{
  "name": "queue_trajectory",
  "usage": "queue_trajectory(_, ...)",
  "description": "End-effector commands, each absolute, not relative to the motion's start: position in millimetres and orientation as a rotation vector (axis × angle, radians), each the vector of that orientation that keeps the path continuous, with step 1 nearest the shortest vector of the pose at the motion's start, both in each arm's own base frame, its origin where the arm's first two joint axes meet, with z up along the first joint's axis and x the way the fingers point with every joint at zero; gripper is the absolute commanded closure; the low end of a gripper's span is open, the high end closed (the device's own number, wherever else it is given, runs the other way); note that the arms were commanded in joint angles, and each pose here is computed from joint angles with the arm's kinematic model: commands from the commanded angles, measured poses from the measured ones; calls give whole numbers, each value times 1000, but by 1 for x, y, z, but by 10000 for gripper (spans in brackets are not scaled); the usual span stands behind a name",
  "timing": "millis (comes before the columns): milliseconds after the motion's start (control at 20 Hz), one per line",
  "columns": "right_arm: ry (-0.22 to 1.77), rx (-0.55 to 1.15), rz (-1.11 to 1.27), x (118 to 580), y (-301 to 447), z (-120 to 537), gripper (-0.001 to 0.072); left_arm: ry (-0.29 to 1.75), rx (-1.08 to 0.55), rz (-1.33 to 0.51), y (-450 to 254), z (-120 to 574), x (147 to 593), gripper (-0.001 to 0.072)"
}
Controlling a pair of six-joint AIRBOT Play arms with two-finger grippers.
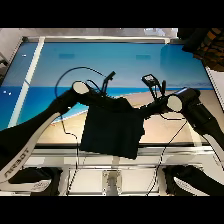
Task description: Fold the clothes and pants, and hang the long-sleeved shirts on hangers.
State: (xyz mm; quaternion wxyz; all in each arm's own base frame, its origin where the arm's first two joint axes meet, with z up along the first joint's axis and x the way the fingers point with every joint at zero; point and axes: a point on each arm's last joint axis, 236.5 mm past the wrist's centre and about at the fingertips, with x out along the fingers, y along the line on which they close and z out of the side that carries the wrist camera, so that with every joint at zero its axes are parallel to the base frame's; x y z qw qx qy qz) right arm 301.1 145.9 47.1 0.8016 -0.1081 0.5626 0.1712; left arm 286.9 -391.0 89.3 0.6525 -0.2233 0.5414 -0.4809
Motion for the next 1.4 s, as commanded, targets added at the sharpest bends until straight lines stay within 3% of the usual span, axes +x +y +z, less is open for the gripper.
queue_trajectory(0,1230,-202,301,312,124,14,146,1203,-239,-870,-323,73,309,356)
queue_trajectory(200,1340,-108,274,314,117,-28,146,1142,23,-591,-245,73,330,355)
queue_trajectory(500,1443,40,360,313,157,-73,181,1252,223,-404,-181,49,318,353)
queue_trajectory(650,1438,90,404,314,172,-75,449,1295,238,-391,-175,28,309,353)
queue_trajectory(750,1396,87,446,322,179,-69,677,1318,244,-387,-172,16,303,354)
queue_trajectory(1350,1106,-18,477,403,188,33,682,1253,301,-252,-138,27,313,354)
